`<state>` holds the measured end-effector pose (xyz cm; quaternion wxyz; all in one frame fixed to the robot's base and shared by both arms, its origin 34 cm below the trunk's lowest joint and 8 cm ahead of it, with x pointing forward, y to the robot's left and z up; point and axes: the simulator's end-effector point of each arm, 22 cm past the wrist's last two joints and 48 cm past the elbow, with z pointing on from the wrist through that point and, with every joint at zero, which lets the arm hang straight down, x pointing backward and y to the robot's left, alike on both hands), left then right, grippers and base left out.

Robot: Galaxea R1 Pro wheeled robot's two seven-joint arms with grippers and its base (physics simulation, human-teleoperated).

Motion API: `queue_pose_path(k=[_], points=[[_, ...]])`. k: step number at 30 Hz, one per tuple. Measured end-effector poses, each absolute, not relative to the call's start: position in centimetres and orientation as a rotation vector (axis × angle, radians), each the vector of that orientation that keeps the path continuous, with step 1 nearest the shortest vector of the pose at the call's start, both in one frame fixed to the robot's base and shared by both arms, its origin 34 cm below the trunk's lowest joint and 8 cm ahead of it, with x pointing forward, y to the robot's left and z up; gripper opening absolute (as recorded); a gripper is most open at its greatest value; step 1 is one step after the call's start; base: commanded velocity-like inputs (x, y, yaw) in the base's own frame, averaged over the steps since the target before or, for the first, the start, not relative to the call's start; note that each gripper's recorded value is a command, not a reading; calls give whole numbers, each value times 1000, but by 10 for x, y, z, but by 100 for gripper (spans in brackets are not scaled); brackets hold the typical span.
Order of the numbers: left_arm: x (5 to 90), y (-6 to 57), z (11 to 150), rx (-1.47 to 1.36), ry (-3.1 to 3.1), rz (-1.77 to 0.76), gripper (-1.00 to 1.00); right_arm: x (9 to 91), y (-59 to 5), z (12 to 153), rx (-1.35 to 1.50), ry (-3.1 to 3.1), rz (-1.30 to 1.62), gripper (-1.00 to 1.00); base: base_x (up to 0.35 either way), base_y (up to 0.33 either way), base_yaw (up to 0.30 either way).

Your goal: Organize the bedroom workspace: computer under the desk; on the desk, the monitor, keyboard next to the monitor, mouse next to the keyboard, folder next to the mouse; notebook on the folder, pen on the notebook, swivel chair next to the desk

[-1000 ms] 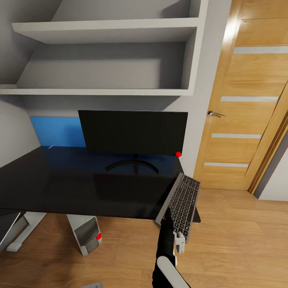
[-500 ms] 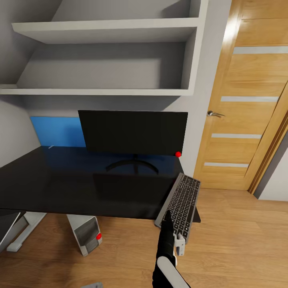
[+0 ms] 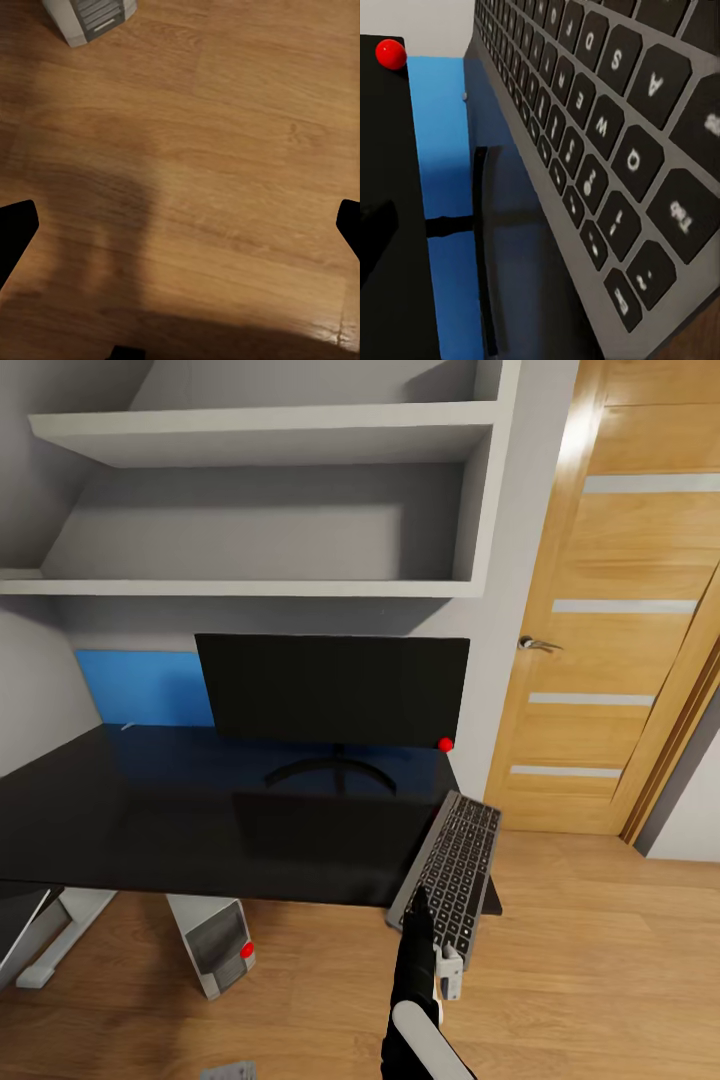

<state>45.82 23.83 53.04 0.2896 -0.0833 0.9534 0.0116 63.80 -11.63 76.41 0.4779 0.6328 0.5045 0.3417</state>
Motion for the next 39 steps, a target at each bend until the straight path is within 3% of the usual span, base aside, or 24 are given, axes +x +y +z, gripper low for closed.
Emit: queue_pose_path(k=[39], points=[[455, 239, 501, -222, 2546, 33, 100, 637, -122, 735, 1552, 1220, 827, 100, 0, 0, 0]])
